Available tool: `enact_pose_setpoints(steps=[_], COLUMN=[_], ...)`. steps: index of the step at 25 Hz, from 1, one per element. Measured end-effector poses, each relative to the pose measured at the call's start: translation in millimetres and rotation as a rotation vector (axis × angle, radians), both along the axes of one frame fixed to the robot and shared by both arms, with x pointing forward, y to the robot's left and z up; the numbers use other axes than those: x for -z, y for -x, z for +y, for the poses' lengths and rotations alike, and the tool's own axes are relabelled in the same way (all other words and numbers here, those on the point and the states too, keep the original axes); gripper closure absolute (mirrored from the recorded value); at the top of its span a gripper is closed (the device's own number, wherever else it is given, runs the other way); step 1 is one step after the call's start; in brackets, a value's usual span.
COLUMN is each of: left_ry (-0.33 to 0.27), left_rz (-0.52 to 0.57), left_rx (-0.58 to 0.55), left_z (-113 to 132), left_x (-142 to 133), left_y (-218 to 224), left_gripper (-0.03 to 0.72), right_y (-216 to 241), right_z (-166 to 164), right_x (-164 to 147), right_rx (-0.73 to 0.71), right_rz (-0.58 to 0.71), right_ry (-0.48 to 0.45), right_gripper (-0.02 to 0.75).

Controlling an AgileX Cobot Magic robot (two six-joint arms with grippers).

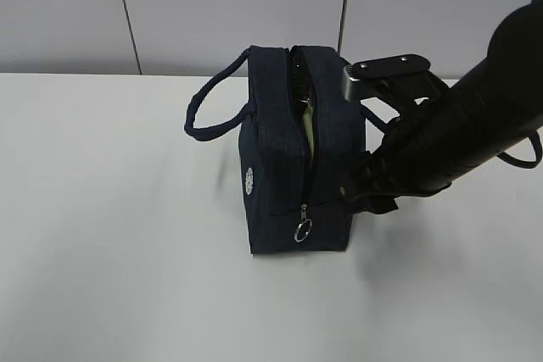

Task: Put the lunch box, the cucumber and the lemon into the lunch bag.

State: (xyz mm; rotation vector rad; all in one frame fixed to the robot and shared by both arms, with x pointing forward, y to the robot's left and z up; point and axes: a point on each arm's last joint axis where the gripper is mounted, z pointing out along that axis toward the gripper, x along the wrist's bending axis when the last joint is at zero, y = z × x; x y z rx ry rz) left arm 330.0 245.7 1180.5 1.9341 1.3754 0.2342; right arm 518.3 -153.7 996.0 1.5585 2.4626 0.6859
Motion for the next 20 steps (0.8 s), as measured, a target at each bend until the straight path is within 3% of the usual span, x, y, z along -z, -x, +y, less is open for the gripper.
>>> enact_pose_setpoints(steps=[5, 15, 20], left_ry=[0.000, 0.004, 0.005], left_rz=[0.000, 0.001, 0.002], left_rx=[0.000, 0.002, 0.002], left_z=[0, 0, 0], left_x=[0, 0, 0], left_y=[0, 0, 0], left_gripper=[0.452, 0.452, 0.452], right_y=[10, 39, 60], right_z=[3, -14, -6], right_x=[11, 24, 31], right_rx=[-0.064, -0.024, -0.089], right_rz=[-0.031, -0.206, -0.289], right_ry=[0.097, 0.018, -0.024], right_gripper=[0.296, 0.381, 0.389])
